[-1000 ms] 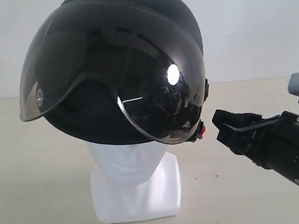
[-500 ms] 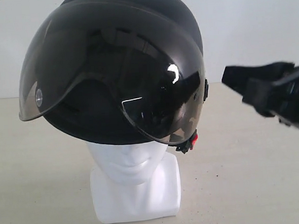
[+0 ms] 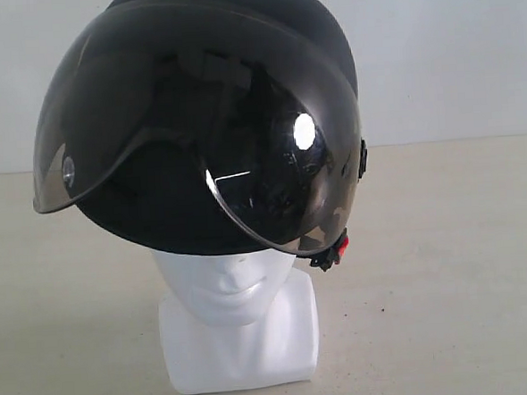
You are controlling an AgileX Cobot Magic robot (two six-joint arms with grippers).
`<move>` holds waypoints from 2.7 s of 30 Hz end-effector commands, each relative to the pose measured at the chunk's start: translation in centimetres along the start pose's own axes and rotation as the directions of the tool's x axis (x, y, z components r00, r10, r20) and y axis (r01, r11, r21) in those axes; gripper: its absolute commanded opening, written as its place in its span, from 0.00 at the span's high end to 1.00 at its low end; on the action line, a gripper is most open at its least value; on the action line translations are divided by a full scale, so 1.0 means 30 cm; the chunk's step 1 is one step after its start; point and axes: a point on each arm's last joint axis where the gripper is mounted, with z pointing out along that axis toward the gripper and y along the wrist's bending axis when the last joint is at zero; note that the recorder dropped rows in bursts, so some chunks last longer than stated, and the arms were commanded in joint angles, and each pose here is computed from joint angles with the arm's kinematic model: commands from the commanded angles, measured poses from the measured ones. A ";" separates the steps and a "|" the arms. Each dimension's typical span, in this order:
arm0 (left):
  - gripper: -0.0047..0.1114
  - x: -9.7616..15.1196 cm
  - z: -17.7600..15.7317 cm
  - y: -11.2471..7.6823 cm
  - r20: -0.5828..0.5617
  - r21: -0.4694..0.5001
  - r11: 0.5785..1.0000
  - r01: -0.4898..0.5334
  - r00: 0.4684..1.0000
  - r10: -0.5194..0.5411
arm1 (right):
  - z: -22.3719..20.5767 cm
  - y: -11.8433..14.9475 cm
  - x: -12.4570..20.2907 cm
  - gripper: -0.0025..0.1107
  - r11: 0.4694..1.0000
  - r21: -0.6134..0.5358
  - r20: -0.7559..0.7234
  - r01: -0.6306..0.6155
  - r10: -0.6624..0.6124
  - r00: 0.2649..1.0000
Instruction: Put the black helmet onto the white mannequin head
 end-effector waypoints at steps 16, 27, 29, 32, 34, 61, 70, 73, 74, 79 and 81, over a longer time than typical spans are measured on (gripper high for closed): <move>0.92 0.002 0.000 0.000 0.002 0.000 1.000 0.008 1.000 -0.008 | 0.323 0.118 -0.051 0.98 0.946 -0.323 -0.329 0.026 -0.138 0.934; 0.92 0.002 0.000 0.000 0.002 0.000 1.000 0.008 1.000 -0.008 | 0.421 0.081 -0.044 0.98 0.980 -0.191 -0.367 0.050 -0.118 0.923; 0.92 0.002 0.000 0.000 0.002 0.000 1.000 0.008 1.000 -0.008 | 0.430 0.080 -0.032 0.98 0.980 -0.191 -0.387 0.046 -0.118 0.915; 0.92 0.002 0.000 0.000 0.002 0.000 1.000 0.008 1.000 -0.008 | 0.435 0.097 -0.017 0.98 0.976 -0.213 -0.413 0.041 -0.128 0.902; 0.92 0.002 0.000 0.000 0.002 0.000 1.000 0.008 1.000 -0.008 | 0.438 0.107 -0.004 0.98 0.973 -0.227 -0.436 0.038 -0.136 0.890; 0.92 0.002 0.000 0.000 0.002 0.000 1.000 0.008 1.000 -0.008 | 0.419 0.123 0.040 0.98 0.965 -0.262 -0.562 0.004 -0.155 0.813; 0.92 0.002 0.000 0.000 0.002 0.000 1.000 0.008 1.000 -0.008 | 0.420 0.121 0.020 0.98 0.965 -0.261 -0.510 0.034 -0.167 0.844; 0.92 0.002 0.000 0.000 0.002 0.000 1.000 0.008 1.000 -0.008 | 0.411 0.123 -0.003 0.98 0.960 -0.271 -0.455 0.068 -0.190 0.870; 0.92 0.002 0.000 0.000 0.002 0.000 1.000 0.008 1.000 -0.008 | 0.407 0.124 -0.012 0.98 0.959 -0.272 -0.437 0.075 -0.193 0.878; 0.92 0.002 0.000 0.000 0.002 -0.001 1.000 0.006 1.000 -0.006 | 0.390 0.129 -0.056 0.98 0.952 -0.279 -0.341 0.122 -0.217 0.915; 0.92 0.002 0.000 0.003 0.001 -0.013 0.999 -0.048 0.999 0.048 | 0.375 0.131 -0.077 0.98 0.950 -0.280 -0.311 0.139 -0.227 0.923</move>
